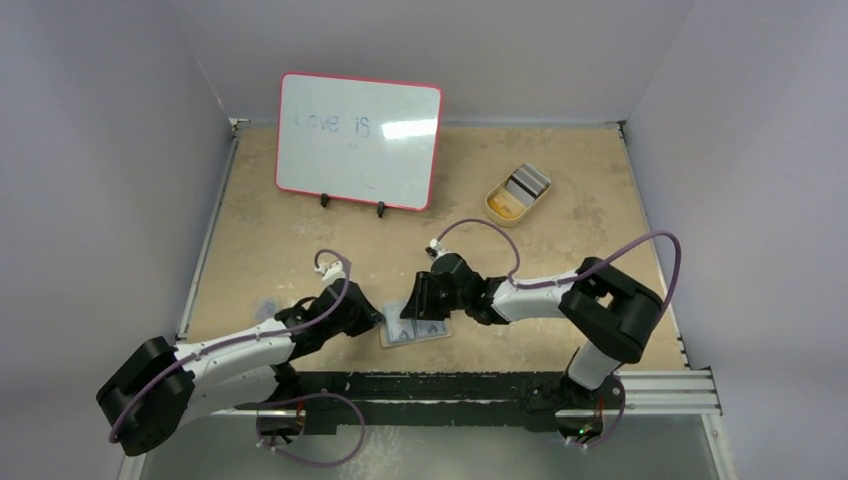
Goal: Put the credit cards into the card holder
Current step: Insert the credit card into the card holder.
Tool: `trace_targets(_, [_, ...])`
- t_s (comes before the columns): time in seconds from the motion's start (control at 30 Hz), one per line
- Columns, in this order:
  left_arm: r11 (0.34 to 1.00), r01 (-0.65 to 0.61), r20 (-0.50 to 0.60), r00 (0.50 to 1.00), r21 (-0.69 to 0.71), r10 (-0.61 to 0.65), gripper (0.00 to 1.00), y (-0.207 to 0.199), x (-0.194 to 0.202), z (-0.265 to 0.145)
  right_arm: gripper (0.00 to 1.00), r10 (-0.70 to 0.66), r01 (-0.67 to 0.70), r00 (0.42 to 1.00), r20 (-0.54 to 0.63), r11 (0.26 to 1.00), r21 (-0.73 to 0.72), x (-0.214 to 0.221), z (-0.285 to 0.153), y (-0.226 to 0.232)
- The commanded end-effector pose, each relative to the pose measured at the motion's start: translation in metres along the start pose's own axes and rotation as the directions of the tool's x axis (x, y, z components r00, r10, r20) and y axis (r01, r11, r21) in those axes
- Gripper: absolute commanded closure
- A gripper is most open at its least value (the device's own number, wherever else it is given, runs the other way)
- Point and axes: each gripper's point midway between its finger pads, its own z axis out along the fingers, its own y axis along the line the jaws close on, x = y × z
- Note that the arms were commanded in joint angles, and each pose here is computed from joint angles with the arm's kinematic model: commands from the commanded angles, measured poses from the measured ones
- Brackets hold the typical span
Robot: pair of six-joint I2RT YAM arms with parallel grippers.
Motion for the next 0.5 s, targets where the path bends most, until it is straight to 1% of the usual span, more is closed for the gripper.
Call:
trace_targets(0.0, [1.000,-0.029,0.018,0.999,-0.002,0.029,1.00,-0.007,-0.007,0.003,0.65,-0.035,0.037,0.999,0.031,0.998,-0.052,-0.008,-0.008,0.026])
trace_targets(0.13, [0.999,-0.036,0.028,0.999,0.013,0.036,1.00,-0.014,-0.011,0.001,0.66,-0.056,0.059,0.998,0.032,0.996,-0.070,-0.010,-0.009,0.032])
trace_targets(0.23, [0.999,-0.049,0.043,0.998,0.002,0.049,1.00,-0.016,-0.016,-0.003,0.66,-0.090,0.090,0.996,-0.002,0.993,-0.077,-0.004,-0.012,0.033])
trace_targets(0.27, [0.999,-0.052,0.050,0.997,-0.004,0.052,0.99,-0.017,-0.019,-0.004,0.65,-0.098,0.099,0.995,0.011,0.993,-0.069,-0.008,-0.013,0.033])
trace_targets(0.33, [0.998,-0.059,0.067,0.996,-0.007,0.059,0.94,-0.019,-0.024,-0.009,0.62,-0.143,0.144,0.989,0.048,0.989,-0.029,-0.019,-0.019,0.032])
trace_targets(0.4, [0.998,-0.064,0.086,0.994,-0.009,0.064,0.85,-0.021,-0.029,-0.014,0.60,-0.193,0.193,0.977,0.088,0.981,0.005,-0.034,-0.028,0.034])
trace_targets(0.47, [0.998,-0.068,0.105,0.992,-0.006,0.069,0.73,-0.023,-0.034,-0.018,0.58,-0.239,0.236,0.962,0.133,0.971,0.040,-0.050,-0.038,0.034])
